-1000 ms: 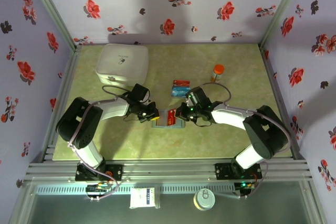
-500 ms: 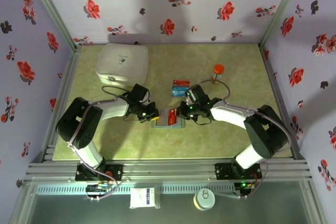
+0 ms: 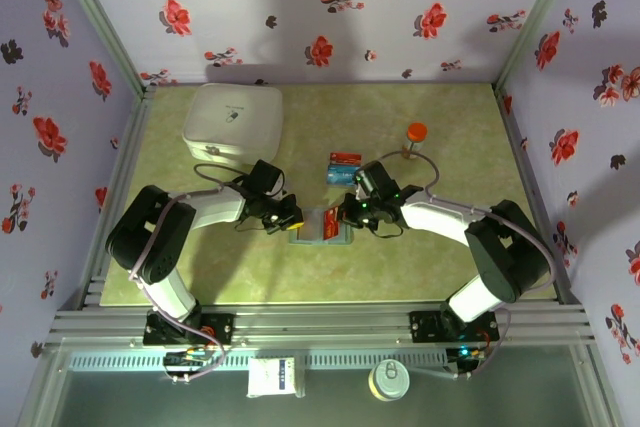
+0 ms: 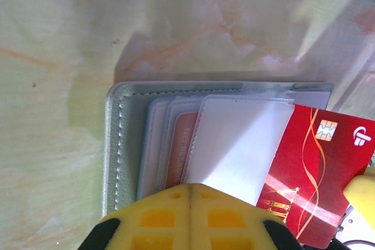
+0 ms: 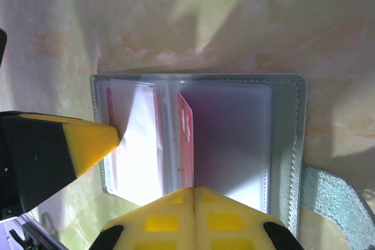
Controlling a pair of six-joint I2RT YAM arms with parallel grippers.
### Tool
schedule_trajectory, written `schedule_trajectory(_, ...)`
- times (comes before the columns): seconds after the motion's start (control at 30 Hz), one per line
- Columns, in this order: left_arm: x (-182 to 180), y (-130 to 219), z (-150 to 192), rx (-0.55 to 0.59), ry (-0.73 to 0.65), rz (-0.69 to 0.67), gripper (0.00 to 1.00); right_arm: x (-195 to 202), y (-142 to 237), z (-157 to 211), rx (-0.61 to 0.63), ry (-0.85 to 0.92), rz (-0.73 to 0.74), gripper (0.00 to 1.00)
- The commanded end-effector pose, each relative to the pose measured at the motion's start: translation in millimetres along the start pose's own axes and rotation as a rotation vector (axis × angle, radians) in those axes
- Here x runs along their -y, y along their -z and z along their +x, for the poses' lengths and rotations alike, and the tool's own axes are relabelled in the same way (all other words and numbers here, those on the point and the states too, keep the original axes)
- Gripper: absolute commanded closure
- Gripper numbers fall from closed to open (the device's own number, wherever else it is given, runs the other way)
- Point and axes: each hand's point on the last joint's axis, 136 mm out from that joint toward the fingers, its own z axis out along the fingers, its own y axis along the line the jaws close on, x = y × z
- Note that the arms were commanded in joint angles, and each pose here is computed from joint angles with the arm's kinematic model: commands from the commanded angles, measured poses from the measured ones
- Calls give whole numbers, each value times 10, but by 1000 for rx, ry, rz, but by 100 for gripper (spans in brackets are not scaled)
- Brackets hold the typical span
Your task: Take the credit cards out of the card holder
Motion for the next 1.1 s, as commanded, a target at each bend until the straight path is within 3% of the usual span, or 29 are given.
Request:
schedule_trajectory(0.0,-268,-37,115,-29,61,-80,100,-81,-7,-12,5,15,-10,100)
schedule_trajectory(0.27,-261,-45,115,-30,64,-75,100,-140,-80,-7,8,-1,-24,97)
schedule_trajectory(0.4,-270,-45,123,-32,64,-77,100,-164,-95,9,-3,-9,-31,90)
schedule_trajectory(0.63,-266,-58,118,-33,65,-73,100,-176,-95,89,-28,-19,-29,85)
schedule_trajectory(1.07,-86,32,42,-8,50,-31,100,-168,45,69,-1,2,24,97)
